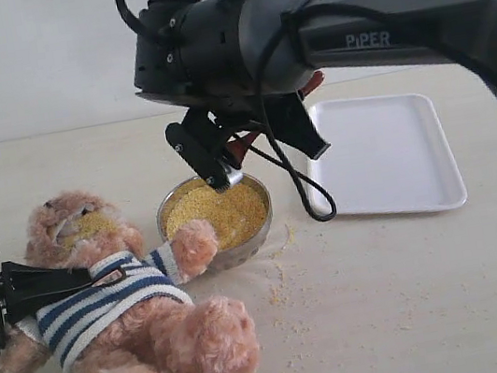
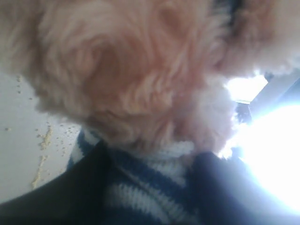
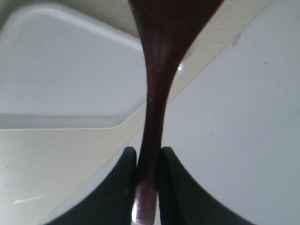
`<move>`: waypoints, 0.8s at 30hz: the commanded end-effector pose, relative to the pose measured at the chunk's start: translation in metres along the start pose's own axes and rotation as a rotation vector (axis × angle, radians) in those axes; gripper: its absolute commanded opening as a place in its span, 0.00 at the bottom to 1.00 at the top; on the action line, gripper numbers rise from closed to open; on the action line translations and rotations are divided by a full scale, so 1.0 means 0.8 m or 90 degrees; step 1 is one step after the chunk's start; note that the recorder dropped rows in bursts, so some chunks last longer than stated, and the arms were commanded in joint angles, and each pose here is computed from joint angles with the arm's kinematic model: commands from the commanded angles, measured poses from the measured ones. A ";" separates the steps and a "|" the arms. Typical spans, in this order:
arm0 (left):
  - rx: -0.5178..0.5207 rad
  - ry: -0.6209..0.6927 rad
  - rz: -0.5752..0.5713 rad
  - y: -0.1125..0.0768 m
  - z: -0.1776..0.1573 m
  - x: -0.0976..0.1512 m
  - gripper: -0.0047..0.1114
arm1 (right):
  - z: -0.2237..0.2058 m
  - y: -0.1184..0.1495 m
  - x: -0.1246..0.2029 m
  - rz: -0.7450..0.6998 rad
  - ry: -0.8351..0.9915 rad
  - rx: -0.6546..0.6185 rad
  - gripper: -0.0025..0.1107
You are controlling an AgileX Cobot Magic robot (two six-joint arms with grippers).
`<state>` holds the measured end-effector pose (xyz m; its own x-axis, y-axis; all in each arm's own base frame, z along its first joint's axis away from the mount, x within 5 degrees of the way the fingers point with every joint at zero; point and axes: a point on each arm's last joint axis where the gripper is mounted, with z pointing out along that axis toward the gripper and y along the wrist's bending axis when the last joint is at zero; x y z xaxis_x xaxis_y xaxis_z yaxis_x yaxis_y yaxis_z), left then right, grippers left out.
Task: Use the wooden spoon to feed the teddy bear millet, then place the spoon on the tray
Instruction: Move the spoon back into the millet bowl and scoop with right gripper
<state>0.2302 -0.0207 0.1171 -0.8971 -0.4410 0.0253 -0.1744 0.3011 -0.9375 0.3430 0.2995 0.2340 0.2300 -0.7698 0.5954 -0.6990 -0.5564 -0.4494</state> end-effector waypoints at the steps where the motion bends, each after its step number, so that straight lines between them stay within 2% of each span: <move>1: 0.013 0.025 -0.026 0.003 -0.001 0.016 0.08 | 0.003 -0.008 -0.005 -0.032 -0.002 0.048 0.02; 7: 0.007 0.032 -0.075 0.013 -0.002 0.043 0.08 | 0.005 -0.013 -0.023 -0.102 -0.005 0.090 0.02; 19: 0.014 0.005 -0.071 0.013 -0.002 0.039 0.08 | 0.042 0.000 -0.068 -0.193 0.011 0.087 0.02; 24: 0.014 0.005 -0.068 0.013 -0.002 0.039 0.08 | 0.031 0.002 -0.079 -0.211 0.004 0.091 0.02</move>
<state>0.1999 -0.0288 0.1068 -0.8767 -0.4642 0.1262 -0.2733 0.2646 -0.9248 0.3487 0.3349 0.1760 0.4168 -0.5534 0.7211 -0.5002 -0.8020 -0.3264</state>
